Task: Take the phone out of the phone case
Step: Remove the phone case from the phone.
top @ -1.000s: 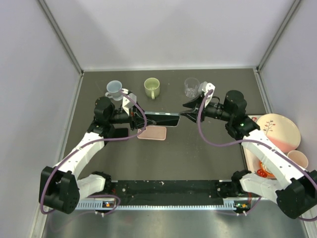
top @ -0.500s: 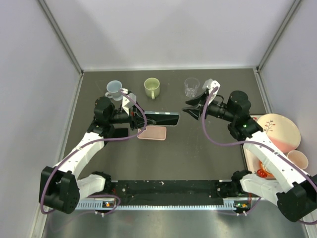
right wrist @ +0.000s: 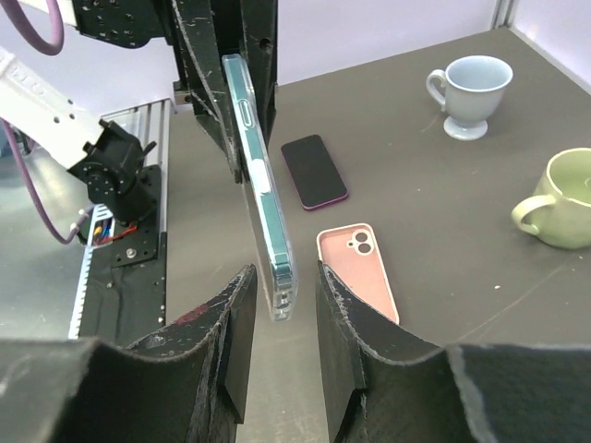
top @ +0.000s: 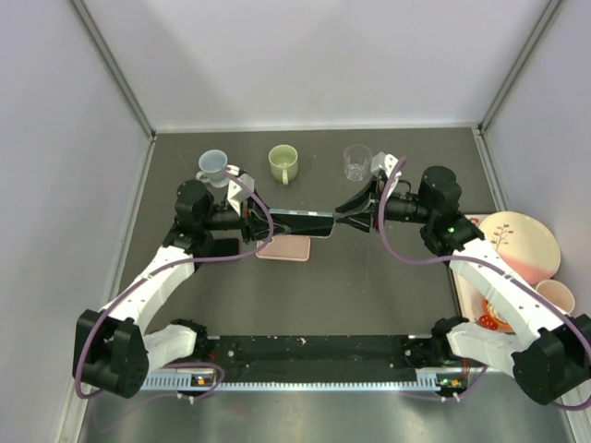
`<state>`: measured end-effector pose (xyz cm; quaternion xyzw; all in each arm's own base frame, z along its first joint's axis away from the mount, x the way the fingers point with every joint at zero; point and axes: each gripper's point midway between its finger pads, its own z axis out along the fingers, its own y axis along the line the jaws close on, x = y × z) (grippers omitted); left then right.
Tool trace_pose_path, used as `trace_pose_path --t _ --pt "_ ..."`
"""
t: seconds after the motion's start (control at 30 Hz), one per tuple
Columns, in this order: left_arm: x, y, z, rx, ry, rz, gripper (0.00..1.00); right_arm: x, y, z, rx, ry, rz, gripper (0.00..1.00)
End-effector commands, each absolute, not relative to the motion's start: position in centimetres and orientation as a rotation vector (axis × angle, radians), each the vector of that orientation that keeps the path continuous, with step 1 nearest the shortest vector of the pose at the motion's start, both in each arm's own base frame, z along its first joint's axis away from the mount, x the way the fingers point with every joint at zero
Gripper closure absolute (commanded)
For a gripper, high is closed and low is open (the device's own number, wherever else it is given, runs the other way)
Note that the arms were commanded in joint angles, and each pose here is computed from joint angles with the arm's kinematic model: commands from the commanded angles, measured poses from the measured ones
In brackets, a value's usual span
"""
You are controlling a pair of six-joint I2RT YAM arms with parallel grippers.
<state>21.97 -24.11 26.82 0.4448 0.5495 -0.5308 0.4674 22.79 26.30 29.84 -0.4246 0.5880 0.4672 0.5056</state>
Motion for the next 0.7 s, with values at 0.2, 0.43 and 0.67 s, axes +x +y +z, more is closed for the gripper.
trace_pose_path --t 0.2,0.43,0.67 --pt "21.30 -24.12 28.85 1.157 1.218 -1.266 1.00 22.07 26.55 31.50 -1.062 1.323 1.163 0.72" --pt "21.13 -24.12 28.82 1.166 1.212 -1.273 1.00 21.45 26.84 31.19 -1.098 1.321 1.219 0.79" --pt "21.03 -24.11 28.83 1.168 1.209 -1.276 1.00 21.24 26.90 31.32 -1.098 1.323 1.239 0.98"
